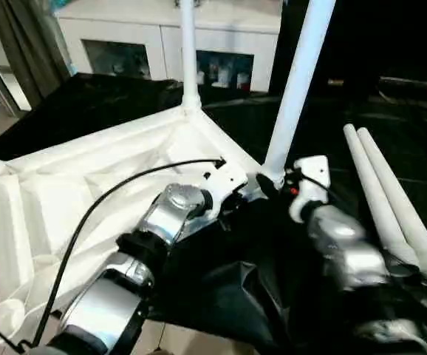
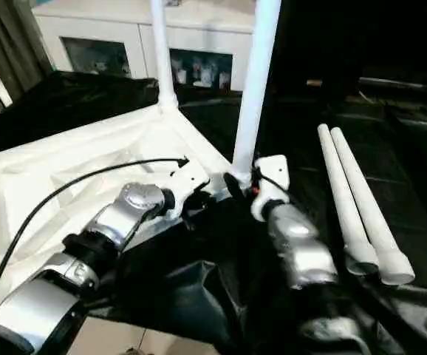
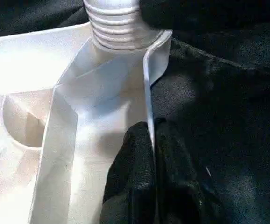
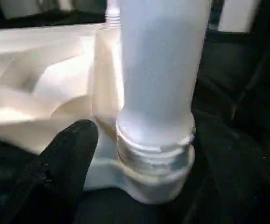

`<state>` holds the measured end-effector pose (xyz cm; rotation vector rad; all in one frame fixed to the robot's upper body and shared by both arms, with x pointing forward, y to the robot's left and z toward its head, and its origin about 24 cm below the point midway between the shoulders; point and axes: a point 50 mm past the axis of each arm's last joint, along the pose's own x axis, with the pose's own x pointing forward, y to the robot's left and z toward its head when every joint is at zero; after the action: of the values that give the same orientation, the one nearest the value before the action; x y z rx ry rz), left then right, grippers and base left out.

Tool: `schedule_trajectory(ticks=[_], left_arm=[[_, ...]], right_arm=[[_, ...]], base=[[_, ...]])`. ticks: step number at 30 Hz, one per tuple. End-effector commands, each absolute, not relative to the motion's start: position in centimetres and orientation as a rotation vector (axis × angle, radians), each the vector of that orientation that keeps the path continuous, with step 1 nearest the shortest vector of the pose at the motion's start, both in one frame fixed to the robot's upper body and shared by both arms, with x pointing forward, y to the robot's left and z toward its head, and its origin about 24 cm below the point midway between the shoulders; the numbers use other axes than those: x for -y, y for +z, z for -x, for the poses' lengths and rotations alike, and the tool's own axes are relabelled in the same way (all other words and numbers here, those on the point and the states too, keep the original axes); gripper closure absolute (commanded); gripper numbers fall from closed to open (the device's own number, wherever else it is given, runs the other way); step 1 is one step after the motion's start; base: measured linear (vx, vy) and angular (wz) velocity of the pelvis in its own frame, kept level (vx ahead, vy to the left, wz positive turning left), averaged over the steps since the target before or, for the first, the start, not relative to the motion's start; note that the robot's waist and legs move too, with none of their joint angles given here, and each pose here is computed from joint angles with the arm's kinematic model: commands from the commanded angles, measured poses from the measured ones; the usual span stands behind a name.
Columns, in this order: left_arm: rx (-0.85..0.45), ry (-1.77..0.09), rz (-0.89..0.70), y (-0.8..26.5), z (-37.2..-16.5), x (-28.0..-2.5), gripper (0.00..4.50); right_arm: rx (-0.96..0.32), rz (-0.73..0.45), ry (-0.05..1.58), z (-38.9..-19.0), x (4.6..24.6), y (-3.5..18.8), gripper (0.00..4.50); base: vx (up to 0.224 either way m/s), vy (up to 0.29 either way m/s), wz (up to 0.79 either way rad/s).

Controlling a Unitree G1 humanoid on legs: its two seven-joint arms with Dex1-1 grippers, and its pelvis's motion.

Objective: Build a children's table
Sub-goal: Rotate leg to tighten

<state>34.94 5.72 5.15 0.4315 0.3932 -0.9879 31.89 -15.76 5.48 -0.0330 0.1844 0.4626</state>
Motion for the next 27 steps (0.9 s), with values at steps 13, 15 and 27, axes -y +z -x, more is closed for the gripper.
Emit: schedule_trajectory(ticks=[13, 15, 27], left_arm=[[-0.301, -1.388, -0.463, 6.5, -32.2, -8.6, 4.5], [-0.304, -1.403, -0.463, 6.5, -32.0, -8.7, 4.5], [-0.306, -1.438, -0.454, 6.6, -31.4, -8.6, 4.5]], right_arm=[[-0.283, 0.208, 0.881, -28.3, 18.8, 8.1, 0.05], [-0.301, 0.213, 0.92, -28.0, 18.7, 8.0, 0.05], [-0.325, 0.204, 0.935, -28.4, 18.4, 7.3, 0.4]], base=[[0.0, 0.0, 0.0], [0.0, 0.0, 0.0], [0.0, 0.0, 0.0]])
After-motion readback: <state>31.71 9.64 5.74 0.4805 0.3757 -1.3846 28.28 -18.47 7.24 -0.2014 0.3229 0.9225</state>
